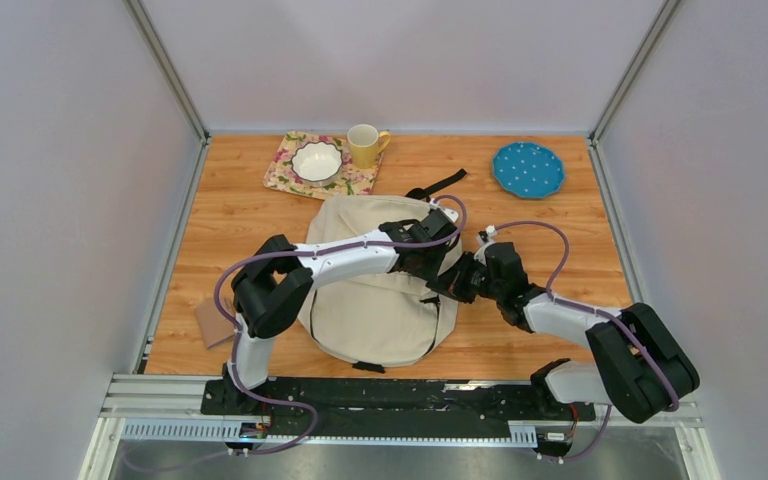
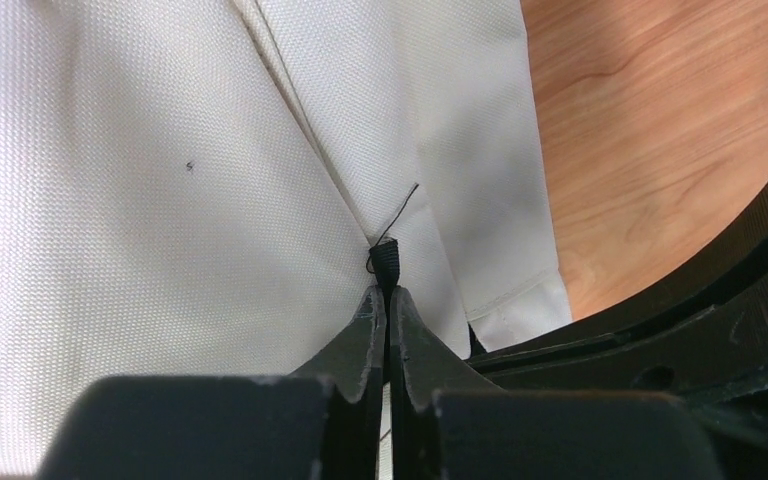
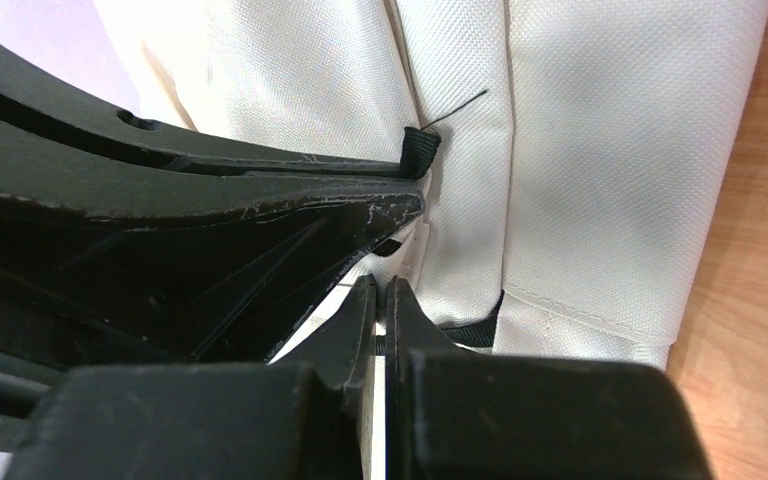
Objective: Pack the student bag
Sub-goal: Unzip the student bag at the center of the board, then adjust the student bag at the center of the board, then pick up the personal item from the corner of the board.
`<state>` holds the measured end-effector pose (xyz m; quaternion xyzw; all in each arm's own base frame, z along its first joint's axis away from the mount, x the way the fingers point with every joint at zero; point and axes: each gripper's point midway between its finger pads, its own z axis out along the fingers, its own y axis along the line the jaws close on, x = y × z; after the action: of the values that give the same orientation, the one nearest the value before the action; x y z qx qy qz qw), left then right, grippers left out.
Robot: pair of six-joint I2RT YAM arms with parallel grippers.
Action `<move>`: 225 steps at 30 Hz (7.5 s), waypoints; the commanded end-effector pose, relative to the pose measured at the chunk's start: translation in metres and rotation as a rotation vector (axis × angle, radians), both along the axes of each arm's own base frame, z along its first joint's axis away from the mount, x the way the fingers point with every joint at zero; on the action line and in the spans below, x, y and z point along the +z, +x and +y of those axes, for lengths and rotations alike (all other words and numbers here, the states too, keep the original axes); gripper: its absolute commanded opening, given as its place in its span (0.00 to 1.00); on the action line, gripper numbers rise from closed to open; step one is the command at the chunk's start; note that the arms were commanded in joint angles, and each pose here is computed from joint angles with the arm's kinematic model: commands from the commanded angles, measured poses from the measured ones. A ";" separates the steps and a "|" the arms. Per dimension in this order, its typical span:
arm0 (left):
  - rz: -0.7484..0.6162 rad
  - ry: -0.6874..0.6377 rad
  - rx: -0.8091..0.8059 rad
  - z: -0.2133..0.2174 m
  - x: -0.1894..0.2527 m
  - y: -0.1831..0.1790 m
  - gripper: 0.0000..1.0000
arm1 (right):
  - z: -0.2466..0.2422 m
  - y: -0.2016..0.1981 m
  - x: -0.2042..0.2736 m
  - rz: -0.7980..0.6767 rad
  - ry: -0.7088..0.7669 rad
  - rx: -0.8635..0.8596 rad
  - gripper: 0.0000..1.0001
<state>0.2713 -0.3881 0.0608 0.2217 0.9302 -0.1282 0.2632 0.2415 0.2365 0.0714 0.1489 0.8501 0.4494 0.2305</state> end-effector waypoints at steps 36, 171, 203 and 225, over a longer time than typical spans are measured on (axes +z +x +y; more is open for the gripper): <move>-0.253 0.076 0.086 0.074 0.073 0.009 0.00 | -0.022 0.000 -0.009 -0.006 -0.114 -0.090 0.00; -0.219 0.004 0.637 0.370 0.016 -0.063 0.83 | 0.170 0.110 0.116 -0.339 -0.504 0.168 0.83; 0.001 0.089 1.431 0.510 0.010 -0.093 0.84 | 0.181 -0.047 0.121 -0.313 -0.306 0.548 0.84; 0.125 -0.328 1.322 0.454 -0.049 -0.085 0.82 | 0.211 -0.052 0.115 -0.278 -0.248 0.645 0.84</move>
<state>0.1786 0.1096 0.0211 -0.4634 0.8477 0.0221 0.2574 0.1852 0.4241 0.1670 -0.1927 0.8838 0.3763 0.2006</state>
